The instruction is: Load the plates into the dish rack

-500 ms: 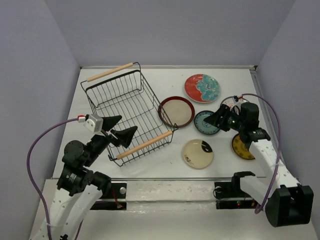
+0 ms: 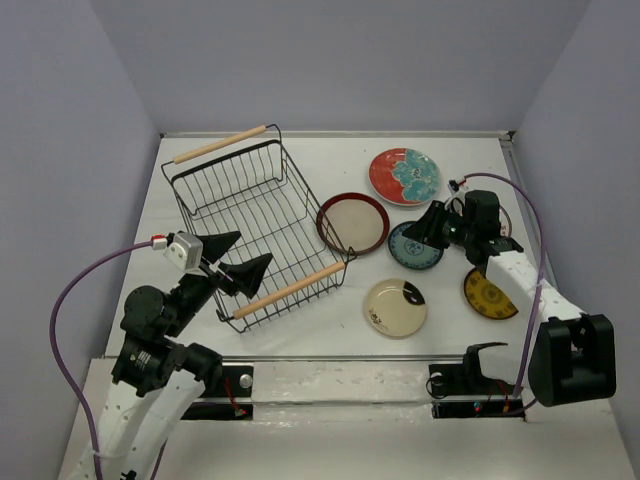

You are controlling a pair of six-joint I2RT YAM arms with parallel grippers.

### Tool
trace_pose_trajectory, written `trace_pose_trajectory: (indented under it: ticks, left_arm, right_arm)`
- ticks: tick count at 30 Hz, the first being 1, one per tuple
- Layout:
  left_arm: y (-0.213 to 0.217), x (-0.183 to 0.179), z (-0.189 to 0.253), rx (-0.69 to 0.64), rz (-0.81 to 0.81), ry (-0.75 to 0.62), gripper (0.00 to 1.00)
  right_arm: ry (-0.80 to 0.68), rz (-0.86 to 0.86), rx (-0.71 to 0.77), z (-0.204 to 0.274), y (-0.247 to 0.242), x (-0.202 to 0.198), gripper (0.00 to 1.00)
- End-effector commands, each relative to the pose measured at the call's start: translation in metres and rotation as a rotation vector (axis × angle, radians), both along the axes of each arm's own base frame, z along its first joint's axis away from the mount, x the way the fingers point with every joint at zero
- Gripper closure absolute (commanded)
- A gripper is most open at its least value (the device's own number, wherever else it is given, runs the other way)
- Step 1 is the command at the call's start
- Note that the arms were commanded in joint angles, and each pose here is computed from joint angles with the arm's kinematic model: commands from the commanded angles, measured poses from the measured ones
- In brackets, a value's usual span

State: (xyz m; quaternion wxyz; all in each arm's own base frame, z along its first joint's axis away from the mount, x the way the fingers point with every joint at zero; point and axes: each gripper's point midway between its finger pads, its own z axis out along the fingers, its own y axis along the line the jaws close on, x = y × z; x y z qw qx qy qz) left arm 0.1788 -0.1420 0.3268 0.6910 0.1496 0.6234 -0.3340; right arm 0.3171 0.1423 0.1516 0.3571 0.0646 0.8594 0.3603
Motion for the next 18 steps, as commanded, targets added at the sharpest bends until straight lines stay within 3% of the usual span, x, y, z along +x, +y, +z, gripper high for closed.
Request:
trace_pose_trajectory:
  ticks: [1,6,12,18]
  left_arm:
    - [0.002,-0.006,0.022,-0.023,-0.001,-0.076,0.01]
    - [0.001,-0.004,0.023,-0.024,-0.005,-0.075,0.01]
    - [0.002,-0.005,0.021,-0.023,-0.002,-0.07,0.01]
    - [0.002,-0.003,0.021,-0.023,0.003,-0.067,0.01]
  right_arm:
    - [-0.121,0.016,-0.012,0.022,0.004,0.014,0.66]
    - [-0.077,0.027,-0.03,0.003,0.009,0.015,0.64]
    - [-0.12,0.014,-0.154,-0.001,0.005,0.058,0.62]
    - [-0.07,0.009,-0.231,-0.033,0.001,0.094,0.58]
